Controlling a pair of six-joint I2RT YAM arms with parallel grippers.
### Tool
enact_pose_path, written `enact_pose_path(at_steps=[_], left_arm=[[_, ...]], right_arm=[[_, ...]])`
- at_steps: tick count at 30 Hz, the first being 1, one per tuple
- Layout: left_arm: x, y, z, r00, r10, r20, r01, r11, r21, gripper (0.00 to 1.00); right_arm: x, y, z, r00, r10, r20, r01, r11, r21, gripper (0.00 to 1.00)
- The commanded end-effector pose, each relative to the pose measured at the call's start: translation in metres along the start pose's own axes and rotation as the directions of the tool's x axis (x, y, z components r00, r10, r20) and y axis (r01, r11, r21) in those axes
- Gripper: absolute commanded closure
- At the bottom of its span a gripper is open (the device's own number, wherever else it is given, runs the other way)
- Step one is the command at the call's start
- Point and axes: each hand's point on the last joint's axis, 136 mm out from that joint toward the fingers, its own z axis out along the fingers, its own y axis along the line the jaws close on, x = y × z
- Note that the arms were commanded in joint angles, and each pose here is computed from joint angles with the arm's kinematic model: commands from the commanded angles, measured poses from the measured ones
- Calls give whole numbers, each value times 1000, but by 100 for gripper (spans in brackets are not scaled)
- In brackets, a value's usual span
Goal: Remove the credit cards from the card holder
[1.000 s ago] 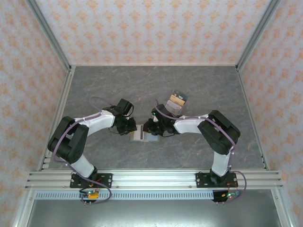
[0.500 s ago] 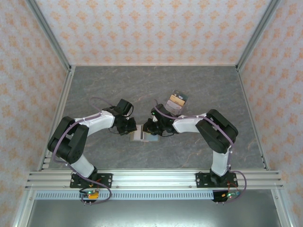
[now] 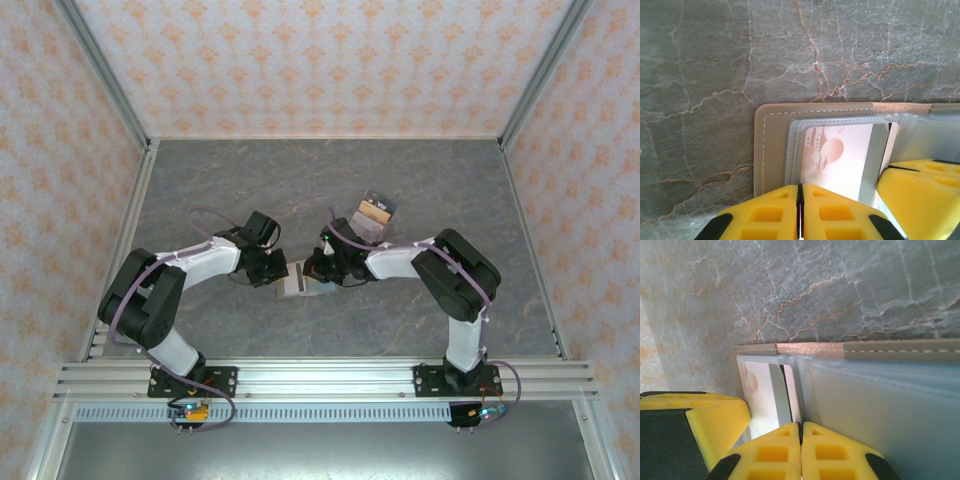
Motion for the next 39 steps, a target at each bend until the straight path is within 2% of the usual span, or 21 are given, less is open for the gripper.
enact_pose_path(at_steps=[1,13,22,24,27,39], left_arm=[[22,9,13,998,-2,-70,1,1000,-18,90],[7,10,-5,1000,8,-4,-8,998,-66,88],[8,9,-1,1000,3,-15,-4,999,-52,88],[10,7,2,1000,-3,-24,2,999,-36,88],[13,5,6,999,-12,-40,11,1000,-16,88],[15,16,11,999,-31,-45,30,999,-39,88]], right_arm=[[2,24,5,999,-48,-5,48,996,-78,99],[-8,0,-24,996,-45,75,48,998,-33,100],[-5,3,-22,998,-49,48,52,997,-57,100],[-1,7,-20,998,-58,15,59,996,-65,90],[4,5,-15,998,-61,-10,61,997,-36,84],[4,-5,-4,999,-42,-25,42,999,6,81]])
